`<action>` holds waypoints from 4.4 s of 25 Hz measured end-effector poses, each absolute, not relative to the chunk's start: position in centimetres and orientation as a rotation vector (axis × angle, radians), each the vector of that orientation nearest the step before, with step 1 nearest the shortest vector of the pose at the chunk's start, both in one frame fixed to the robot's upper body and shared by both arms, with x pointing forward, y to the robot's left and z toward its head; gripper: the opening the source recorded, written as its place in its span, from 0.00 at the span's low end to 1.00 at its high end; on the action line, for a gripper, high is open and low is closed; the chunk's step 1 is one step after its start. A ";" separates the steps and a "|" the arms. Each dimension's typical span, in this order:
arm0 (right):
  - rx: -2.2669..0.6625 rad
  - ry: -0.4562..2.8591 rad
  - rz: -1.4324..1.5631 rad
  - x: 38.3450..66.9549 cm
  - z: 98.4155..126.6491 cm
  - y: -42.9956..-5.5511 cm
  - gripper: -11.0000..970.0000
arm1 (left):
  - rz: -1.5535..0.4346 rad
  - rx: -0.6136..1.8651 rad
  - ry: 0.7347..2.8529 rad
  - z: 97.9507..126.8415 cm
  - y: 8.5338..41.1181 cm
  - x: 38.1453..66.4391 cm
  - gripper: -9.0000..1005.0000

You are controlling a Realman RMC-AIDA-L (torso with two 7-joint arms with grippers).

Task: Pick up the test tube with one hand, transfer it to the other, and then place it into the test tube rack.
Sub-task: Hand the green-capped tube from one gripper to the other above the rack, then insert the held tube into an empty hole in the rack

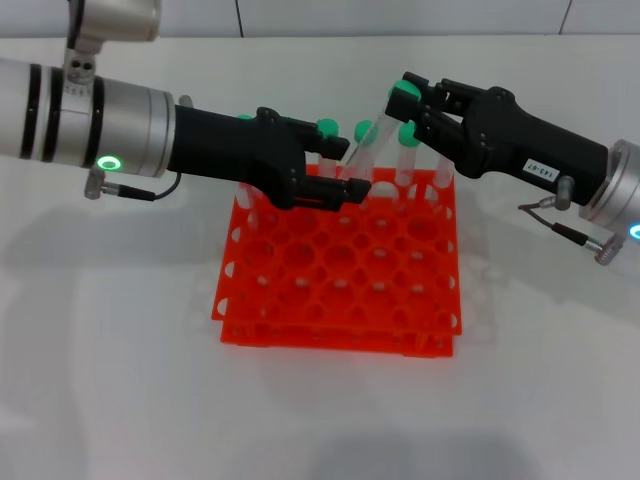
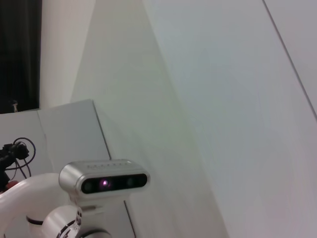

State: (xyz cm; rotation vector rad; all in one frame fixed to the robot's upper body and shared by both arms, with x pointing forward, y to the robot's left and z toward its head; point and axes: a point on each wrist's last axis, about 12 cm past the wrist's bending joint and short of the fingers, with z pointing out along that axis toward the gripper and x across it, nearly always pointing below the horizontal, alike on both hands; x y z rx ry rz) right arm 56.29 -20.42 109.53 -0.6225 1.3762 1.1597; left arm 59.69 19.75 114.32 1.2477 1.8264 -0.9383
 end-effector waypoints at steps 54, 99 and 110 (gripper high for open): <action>-0.991 1.438 1.053 60.6 114.1 -17.9 0.27 | -0.688 0.649 1.661 107.9 35.0 45.0 0.85; -1.128 1.513 0.937 62.2 113.9 -11.7 0.28 | -0.744 0.696 1.873 108.7 36.4 48.2 0.85; -1.133 1.548 0.917 62.1 113.2 -11.2 0.28 | -0.745 0.719 1.882 108.6 36.1 48.5 0.85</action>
